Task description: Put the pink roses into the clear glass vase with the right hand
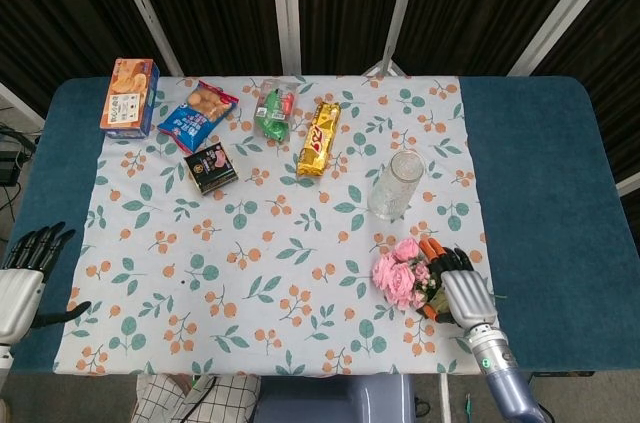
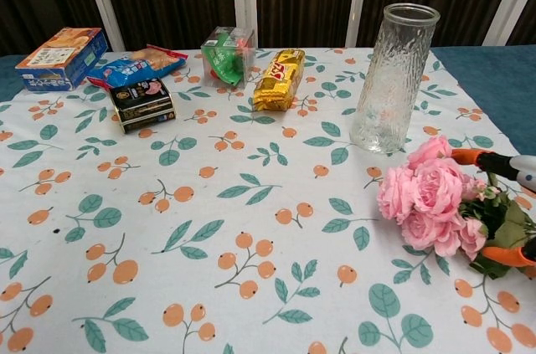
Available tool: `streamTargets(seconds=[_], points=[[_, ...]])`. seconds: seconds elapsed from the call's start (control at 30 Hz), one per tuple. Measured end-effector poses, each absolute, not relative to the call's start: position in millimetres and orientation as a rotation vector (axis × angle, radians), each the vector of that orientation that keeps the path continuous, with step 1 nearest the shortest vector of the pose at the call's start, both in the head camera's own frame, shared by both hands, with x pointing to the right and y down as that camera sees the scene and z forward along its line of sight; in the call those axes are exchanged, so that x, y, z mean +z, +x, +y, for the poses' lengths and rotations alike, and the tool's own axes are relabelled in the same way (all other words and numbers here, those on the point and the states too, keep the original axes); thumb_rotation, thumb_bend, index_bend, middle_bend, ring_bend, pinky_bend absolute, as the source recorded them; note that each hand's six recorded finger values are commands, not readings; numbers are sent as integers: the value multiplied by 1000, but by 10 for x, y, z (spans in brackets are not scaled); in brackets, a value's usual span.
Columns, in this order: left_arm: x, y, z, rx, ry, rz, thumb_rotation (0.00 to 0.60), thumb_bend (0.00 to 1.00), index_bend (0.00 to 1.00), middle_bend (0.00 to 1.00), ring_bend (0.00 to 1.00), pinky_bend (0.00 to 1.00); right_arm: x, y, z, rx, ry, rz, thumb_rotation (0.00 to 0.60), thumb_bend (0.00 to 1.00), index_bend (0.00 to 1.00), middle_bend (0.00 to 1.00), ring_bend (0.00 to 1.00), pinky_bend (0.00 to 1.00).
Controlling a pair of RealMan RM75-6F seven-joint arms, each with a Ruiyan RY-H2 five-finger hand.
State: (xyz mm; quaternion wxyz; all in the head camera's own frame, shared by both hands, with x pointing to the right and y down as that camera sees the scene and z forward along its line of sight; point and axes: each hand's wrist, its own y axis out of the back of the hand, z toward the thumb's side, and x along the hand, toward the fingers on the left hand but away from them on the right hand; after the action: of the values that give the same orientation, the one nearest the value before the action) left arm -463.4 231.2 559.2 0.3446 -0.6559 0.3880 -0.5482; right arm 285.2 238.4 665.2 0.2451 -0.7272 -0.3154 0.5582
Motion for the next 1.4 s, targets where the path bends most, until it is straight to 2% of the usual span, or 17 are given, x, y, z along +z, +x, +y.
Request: streamTargets(seconds=[0.2, 0.33, 0.6, 0.8, 1.4], points=[[5594, -4632, 2314, -1426, -1707, 1008, 600, 0, 0, 0, 0, 0, 6704, 2735, 2347, 1495, -1992, -880, 600, 286, 322, 413, 442, 281], [5594, -4635, 2314, -1428, -1708, 1010, 600, 0, 0, 0, 0, 0, 6722, 2658, 2335, 1472, -1999, -888, 600, 286, 412, 471, 496, 314], [5597, -4637, 2312, -1430, -1711, 1013, 600, 0, 0, 0, 0, 0, 6651, 2627, 2295, 1440, -2002, -939, 600, 286, 417, 474, 499, 314], [5599, -4636, 2313, -1432, -1714, 1015, 600, 0, 0, 0, 0, 0, 6385, 2639, 2098, 1360, -2009, -1082, 600, 287, 417, 474, 499, 314], [5598, -4639, 2310, -1436, -1711, 1021, 600, 0, 0, 0, 0, 0, 5213, 3087, 882, 876, -1910, -1912, 600, 285, 417, 474, 499, 314]])
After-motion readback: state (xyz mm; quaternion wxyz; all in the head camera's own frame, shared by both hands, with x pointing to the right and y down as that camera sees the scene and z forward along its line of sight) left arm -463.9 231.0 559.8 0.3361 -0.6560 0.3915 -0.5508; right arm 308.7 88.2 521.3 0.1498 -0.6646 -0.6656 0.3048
